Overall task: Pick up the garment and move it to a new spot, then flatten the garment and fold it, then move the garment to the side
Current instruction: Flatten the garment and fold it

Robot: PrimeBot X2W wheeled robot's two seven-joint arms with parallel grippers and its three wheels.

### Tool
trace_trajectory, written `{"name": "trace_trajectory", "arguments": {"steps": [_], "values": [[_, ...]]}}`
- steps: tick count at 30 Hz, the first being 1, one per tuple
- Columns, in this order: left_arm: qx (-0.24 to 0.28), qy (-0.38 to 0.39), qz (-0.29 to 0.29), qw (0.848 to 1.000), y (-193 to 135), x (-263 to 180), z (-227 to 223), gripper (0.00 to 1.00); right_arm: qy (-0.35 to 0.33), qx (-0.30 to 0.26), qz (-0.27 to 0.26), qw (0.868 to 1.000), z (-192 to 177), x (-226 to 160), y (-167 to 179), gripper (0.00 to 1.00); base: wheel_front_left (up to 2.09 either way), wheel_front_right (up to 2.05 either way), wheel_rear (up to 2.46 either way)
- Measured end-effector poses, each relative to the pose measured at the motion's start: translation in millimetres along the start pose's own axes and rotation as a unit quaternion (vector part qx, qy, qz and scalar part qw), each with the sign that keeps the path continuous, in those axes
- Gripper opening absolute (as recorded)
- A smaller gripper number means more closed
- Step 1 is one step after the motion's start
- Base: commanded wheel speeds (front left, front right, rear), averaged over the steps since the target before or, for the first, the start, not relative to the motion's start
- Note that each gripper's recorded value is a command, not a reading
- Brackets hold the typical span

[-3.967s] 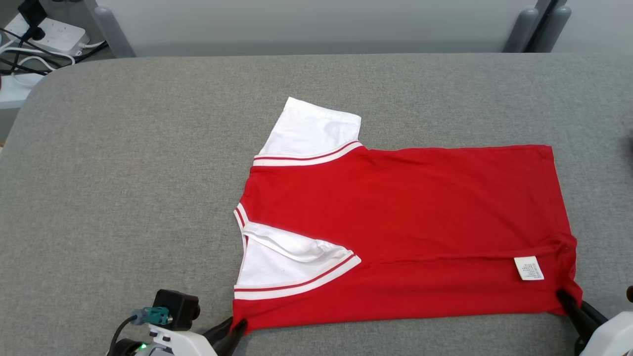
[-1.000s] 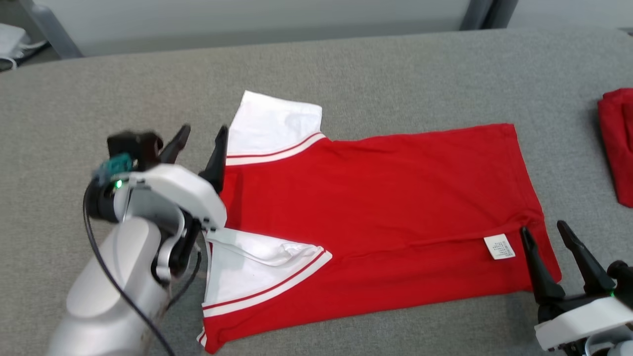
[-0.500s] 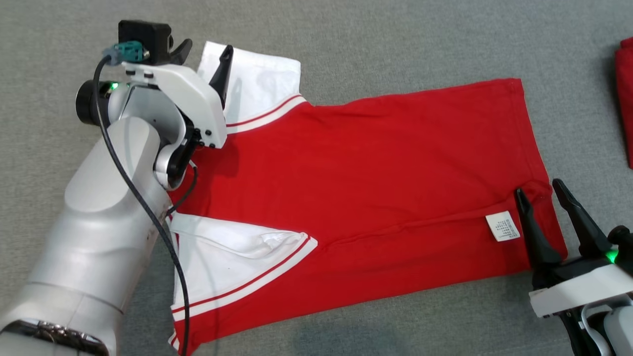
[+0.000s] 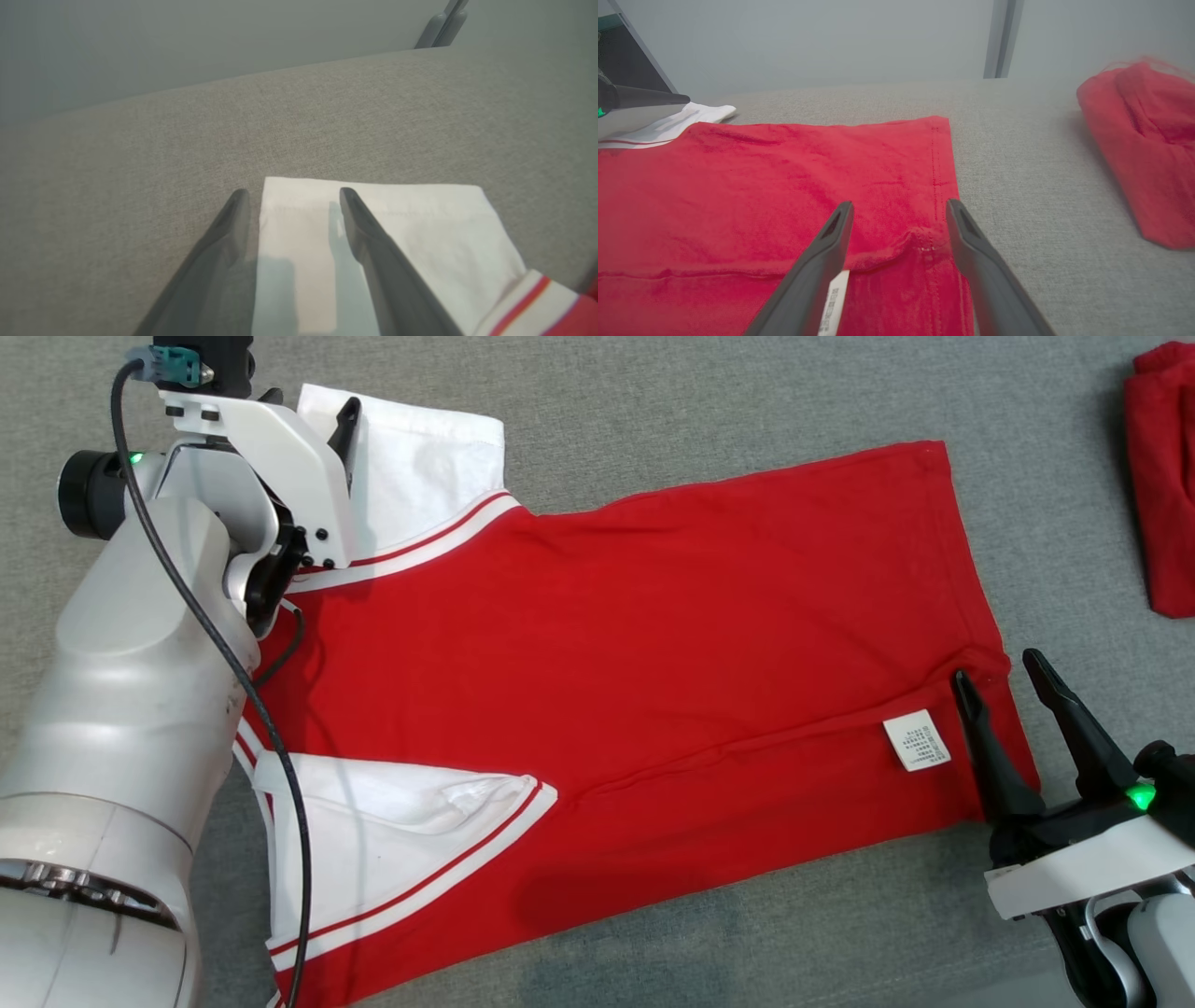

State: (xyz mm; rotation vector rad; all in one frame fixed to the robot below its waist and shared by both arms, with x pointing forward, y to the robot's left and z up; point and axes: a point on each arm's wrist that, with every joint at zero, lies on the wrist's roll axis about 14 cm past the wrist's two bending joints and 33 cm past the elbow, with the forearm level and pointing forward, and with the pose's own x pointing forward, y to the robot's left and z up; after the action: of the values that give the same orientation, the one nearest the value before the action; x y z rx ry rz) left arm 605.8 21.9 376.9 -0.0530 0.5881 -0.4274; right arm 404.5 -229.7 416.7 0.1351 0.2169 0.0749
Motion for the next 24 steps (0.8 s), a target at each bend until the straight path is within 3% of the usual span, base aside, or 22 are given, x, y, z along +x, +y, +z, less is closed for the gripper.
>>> {"name": "trace_trajectory", "arguments": {"steps": [17,18,19,20,21,24], "values": [[0.016,0.059,-0.004,0.998,0,18,-14,1.00,0.008,0.003,-0.009,1.000,-2,-5,-7,1.00,0.00,0.00,0.00],[0.017,0.060,-0.006,0.998,0,19,-14,0.72,0.009,0.002,-0.010,1.000,-3,-5,-7,1.00,0.00,0.00,0.00],[0.019,0.061,-0.007,0.998,-1,20,-13,0.72,0.009,0.003,-0.011,1.000,-3,-6,-7,1.00,0.00,0.00,0.00],[0.020,0.061,-0.007,0.998,-1,20,-12,0.13,0.009,0.003,-0.011,1.000,-3,-6,-8,1.00,0.00,0.00,0.00],[0.022,0.061,-0.010,0.998,-2,20,-12,0.00,0.010,0.003,-0.011,1.000,-3,-5,-8,1.00,0.00,0.00,0.00],[0.027,0.055,-0.015,0.998,-4,20,-12,0.00,0.010,0.004,-0.010,1.000,-4,-5,-7,1.00,0.00,0.00,0.00]]}}
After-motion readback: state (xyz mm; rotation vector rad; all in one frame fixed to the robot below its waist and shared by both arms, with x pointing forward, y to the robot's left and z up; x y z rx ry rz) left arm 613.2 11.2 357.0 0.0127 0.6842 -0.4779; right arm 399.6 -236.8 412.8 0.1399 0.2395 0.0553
